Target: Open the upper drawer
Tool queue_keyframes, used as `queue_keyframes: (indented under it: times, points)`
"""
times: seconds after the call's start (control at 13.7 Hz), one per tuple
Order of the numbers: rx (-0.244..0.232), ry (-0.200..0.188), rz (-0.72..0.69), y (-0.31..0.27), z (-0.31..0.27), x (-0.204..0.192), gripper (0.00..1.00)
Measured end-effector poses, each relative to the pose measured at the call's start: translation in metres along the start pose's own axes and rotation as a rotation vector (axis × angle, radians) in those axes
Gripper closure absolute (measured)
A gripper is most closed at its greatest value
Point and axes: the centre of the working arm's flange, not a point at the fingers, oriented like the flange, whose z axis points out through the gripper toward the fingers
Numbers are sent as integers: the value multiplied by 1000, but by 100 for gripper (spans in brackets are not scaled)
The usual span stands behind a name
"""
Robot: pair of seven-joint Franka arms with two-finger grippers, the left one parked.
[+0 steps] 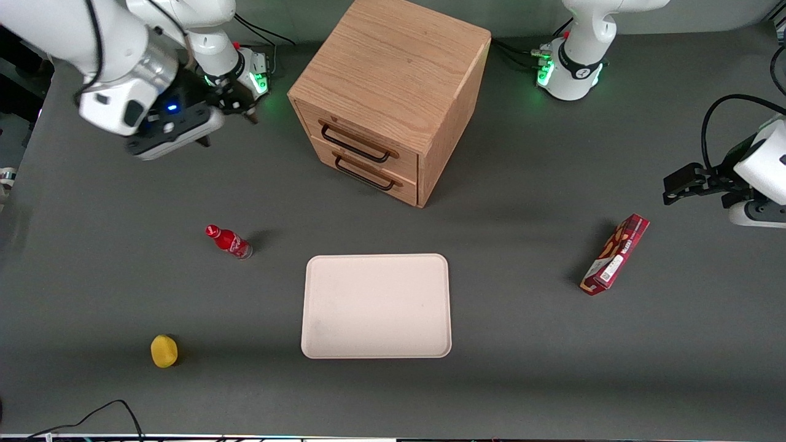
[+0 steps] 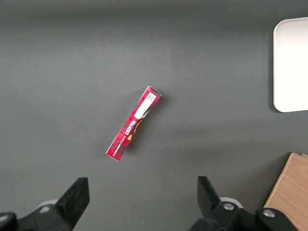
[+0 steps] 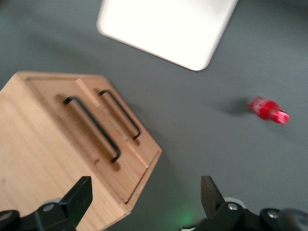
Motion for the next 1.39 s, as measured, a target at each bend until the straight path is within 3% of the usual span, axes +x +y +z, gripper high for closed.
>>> queue_keyframes:
  times: [0.15,0.29,0.44,0.66,0.88,1.39]
  points:
    - [47,-34,-166,-10,21,12,0]
    - [131,-78,-284,-5,51,30,0]
    - [196,-122,-338,-2,85,49,0]
    - [254,-160,-383,-15,135,72,0]
    - [274,-167,-394,-29,177,78,0]
    - [263,-149,-409,-42,247,67,0]
